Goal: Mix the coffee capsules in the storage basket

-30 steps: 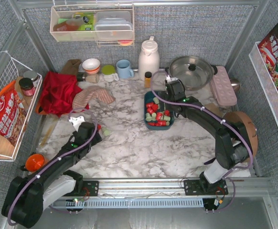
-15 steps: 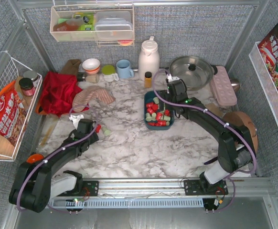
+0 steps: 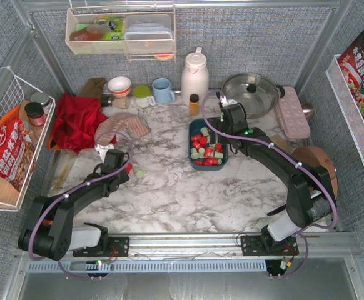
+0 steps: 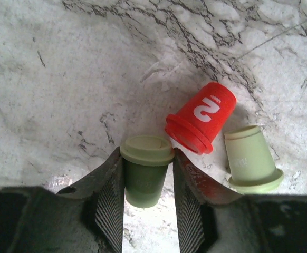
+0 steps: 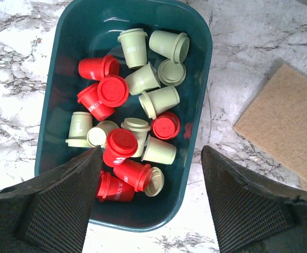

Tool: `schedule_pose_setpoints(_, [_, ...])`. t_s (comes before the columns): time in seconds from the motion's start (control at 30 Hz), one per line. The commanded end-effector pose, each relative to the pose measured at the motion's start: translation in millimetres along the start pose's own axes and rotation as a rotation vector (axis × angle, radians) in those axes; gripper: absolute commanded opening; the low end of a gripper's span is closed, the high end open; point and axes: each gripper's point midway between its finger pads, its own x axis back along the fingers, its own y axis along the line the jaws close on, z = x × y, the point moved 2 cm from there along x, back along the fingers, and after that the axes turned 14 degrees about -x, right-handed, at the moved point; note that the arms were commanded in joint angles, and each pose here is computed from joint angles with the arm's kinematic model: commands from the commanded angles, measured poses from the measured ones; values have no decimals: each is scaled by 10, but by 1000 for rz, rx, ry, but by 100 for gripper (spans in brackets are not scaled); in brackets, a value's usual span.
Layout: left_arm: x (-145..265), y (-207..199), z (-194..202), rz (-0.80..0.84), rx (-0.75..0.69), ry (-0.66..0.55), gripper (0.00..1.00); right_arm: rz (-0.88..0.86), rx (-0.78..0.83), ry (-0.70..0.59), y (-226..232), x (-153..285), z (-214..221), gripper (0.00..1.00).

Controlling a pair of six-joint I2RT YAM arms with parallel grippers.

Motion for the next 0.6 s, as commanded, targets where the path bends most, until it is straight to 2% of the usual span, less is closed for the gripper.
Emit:
schedule_pose_setpoints(0.0, [72, -51, 111, 52, -6, 49, 36, -16, -10, 0, 44, 4, -27, 80])
schedule_pose_setpoints(0.17, [282, -212, -185, 173, 11, -76, 37, -48, -25, 0, 96, 78, -51, 80])
schedule_pose_setpoints(0.4, [926, -634, -749, 489, -63, -462, 36, -204, -38, 54, 378, 311, -48, 80])
schedule_pose_setpoints(0.57, [1372, -1060, -822, 690, -230, -698, 36, -355, -43, 114, 670, 523, 24, 80])
